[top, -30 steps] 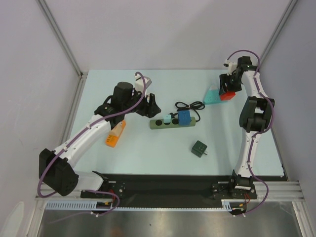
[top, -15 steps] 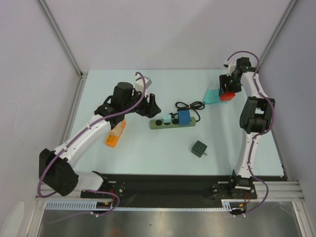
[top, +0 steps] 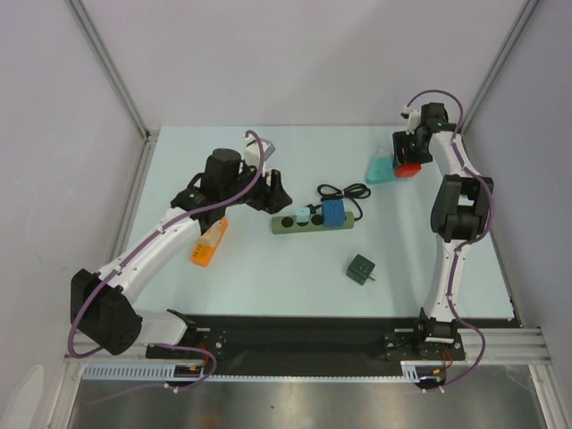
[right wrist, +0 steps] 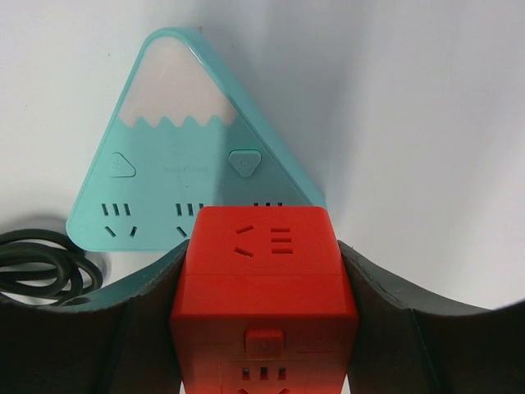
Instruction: Insert the plug
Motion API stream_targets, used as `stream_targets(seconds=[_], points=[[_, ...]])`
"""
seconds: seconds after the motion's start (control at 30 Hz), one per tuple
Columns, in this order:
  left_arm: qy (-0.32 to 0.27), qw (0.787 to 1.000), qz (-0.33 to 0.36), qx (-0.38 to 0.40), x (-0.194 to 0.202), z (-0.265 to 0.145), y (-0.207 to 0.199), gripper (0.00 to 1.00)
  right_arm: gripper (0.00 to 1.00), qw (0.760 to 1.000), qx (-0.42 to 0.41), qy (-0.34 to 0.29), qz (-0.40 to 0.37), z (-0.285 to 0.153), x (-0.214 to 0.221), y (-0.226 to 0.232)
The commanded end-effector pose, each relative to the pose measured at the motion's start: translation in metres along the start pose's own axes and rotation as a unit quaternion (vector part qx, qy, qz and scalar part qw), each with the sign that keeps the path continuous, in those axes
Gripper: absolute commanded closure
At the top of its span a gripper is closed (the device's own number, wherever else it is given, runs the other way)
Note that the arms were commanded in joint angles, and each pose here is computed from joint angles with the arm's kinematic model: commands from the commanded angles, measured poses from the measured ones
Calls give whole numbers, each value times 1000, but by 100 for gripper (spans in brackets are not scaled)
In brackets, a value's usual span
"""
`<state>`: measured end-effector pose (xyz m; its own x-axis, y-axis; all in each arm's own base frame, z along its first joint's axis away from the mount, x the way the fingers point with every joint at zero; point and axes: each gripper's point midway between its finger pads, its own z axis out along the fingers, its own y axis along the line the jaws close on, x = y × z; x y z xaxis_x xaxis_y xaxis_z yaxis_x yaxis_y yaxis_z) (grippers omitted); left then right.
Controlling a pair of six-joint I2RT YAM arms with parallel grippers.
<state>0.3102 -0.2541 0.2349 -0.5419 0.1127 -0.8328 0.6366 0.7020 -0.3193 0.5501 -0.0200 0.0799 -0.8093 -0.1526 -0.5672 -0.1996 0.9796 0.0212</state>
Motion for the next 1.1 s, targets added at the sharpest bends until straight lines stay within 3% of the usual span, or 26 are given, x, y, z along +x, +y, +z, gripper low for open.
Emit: stream_targets(seconds=[0.0, 0.5, 1.07], points=[[-30, 999, 9, 15, -16, -10, -10, 31, 100, 1000, 14, -5, 0, 7, -1, 2], [-28, 999, 9, 16, -14, -10, -10, 31, 100, 999, 12, -43, -8, -5, -35, 1], [-27, 999, 8, 17, -13, -8, -9, 31, 100, 1000, 19, -1, -7, 5, -5, -13]])
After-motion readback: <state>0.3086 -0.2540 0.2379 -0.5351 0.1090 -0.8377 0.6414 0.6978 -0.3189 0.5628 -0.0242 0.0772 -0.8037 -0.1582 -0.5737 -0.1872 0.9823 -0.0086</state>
